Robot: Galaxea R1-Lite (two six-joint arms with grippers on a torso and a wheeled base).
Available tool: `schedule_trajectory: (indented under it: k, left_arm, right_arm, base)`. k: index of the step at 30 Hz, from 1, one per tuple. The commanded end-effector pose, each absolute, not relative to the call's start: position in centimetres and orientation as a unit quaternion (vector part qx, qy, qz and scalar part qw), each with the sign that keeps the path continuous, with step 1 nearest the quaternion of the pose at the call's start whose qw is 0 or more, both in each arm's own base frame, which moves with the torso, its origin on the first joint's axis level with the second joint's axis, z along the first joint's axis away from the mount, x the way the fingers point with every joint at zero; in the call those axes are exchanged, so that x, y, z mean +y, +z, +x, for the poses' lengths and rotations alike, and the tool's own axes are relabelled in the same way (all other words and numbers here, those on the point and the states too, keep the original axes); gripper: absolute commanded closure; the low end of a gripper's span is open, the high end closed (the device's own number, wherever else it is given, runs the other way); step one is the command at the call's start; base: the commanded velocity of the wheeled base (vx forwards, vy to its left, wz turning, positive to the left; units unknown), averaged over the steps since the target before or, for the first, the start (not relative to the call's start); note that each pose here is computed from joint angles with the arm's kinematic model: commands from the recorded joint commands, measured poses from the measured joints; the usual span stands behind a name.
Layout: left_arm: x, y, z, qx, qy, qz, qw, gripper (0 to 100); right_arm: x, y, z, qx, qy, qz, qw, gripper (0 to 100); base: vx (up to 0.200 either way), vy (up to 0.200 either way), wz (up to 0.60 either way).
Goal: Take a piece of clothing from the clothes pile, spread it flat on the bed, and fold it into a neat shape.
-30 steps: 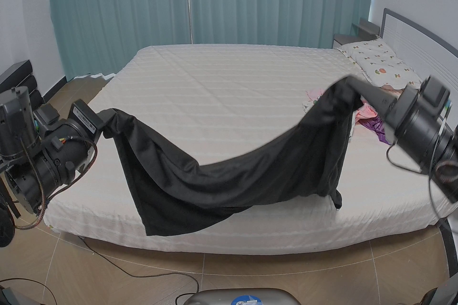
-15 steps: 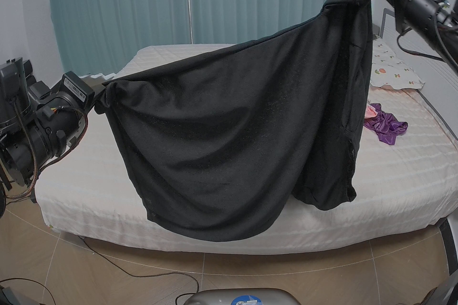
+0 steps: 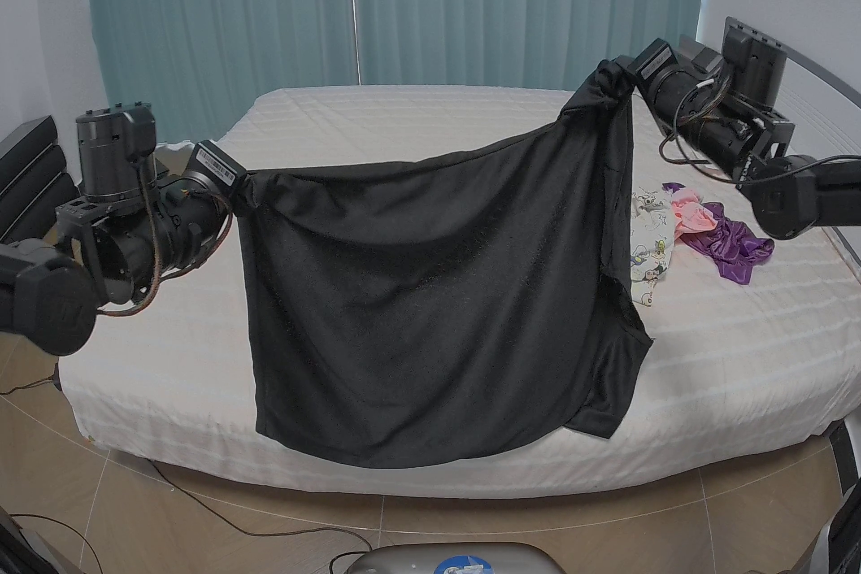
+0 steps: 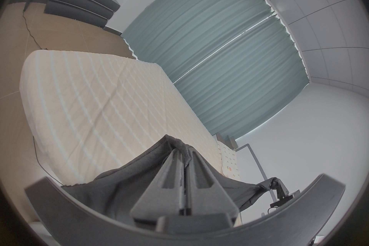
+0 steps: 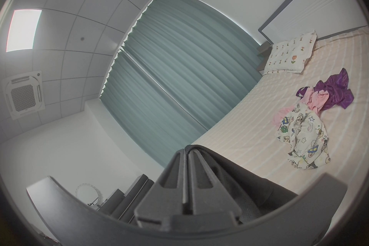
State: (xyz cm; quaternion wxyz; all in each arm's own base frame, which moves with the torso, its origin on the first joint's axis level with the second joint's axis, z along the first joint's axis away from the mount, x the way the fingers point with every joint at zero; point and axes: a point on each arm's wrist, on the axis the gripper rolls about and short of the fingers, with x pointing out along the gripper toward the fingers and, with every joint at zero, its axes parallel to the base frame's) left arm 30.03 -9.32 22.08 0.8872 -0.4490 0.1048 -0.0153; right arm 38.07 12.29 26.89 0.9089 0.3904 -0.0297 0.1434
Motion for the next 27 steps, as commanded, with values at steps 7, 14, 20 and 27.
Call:
schedule_trajectory:
  k: [7, 14, 20, 27]
  left_arm:
    - [-8.7, 16.0, 37.7, 0.159, 0.030, -0.438, 0.884, 100]
    - [-9.5, 13.1, 40.5, 0.177, 0.042, -0.432, 0.883, 100]
    - [-9.8, 11.1, 42.1, 0.187, 0.051, -0.429, 0.882, 0]
    - [-10.0, 8.2, 43.8, 0.184, 0.092, -0.416, 0.886, 0]
  right_arm:
    - [13.8, 19.4, 41.5, 0.024, 0.109, 0.377, 0.919, 100]
    - [14.0, 15.9, 42.9, 0.053, 0.090, 0.370, 0.923, 100]
    - [13.9, 13.2, 44.1, 0.068, 0.078, 0.365, 0.925, 0]
    - [13.0, 7.0, 45.8, 0.118, 0.041, 0.310, 0.942, 0]
  base:
    - [0.200, 0.000, 0.00]
    - [0.114, 0.000, 0.00]
    - [0.000, 0.000, 0.00]
    - [0.000, 0.000, 0.00]
